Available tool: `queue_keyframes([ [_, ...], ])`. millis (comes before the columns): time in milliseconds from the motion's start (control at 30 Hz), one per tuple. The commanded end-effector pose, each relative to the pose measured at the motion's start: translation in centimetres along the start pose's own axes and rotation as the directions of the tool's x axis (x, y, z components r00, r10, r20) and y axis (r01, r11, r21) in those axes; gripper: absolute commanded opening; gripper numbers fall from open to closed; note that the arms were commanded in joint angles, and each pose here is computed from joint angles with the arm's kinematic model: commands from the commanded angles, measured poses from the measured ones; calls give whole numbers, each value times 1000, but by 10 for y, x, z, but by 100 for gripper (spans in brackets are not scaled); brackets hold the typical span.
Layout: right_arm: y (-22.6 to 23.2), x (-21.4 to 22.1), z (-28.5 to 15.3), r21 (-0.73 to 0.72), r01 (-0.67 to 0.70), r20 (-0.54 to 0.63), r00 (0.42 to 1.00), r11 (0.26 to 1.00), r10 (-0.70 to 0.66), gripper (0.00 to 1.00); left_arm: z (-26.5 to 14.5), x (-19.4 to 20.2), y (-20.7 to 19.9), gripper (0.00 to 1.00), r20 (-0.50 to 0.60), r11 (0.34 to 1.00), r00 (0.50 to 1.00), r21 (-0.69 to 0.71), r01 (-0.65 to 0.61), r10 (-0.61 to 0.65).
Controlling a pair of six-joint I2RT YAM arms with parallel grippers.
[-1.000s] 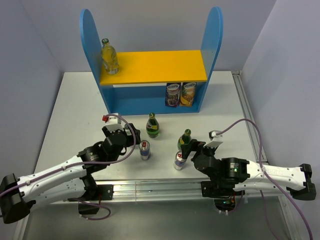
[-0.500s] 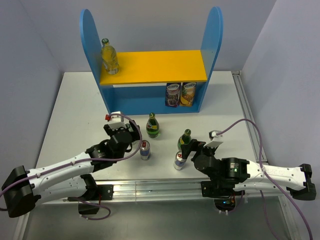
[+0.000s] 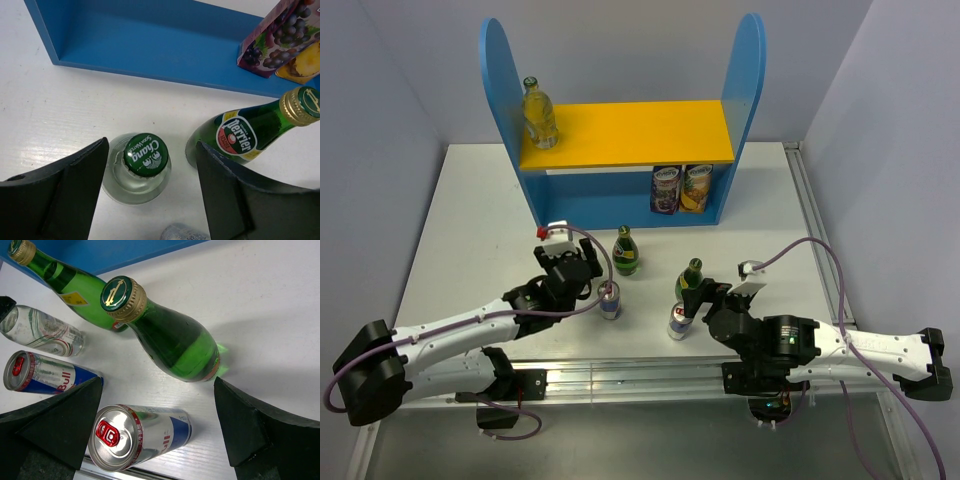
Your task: Place and organize the beverage onto the shelf
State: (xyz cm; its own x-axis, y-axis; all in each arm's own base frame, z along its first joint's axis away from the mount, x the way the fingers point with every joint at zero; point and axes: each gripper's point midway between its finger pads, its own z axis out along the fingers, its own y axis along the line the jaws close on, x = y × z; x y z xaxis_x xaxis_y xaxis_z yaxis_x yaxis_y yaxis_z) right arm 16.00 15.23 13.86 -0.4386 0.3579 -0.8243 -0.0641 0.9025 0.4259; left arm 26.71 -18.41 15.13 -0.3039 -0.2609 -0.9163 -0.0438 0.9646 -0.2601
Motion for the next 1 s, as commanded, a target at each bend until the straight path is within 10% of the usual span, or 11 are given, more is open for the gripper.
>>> queue_keyframes([
  [0,3,-9,1,4,-24,40,999,1000,24,100,4,-16,-5,76,49,999,998,-2,33,-33],
  [400,1,-10,0,-6,-41,46,998,999,41,100,11,-12,1,46,43,999,999,-35,11,-9],
  [633,1,-10,0,-5,-43,46,998,999,43,100,13,-7,7,0,27,998,1000,-66,-1,3],
  [967,1,-11,0,-9,-55,51,997,998,55,100,0,-43,2,0,46,998,999,-61,-8,11],
])
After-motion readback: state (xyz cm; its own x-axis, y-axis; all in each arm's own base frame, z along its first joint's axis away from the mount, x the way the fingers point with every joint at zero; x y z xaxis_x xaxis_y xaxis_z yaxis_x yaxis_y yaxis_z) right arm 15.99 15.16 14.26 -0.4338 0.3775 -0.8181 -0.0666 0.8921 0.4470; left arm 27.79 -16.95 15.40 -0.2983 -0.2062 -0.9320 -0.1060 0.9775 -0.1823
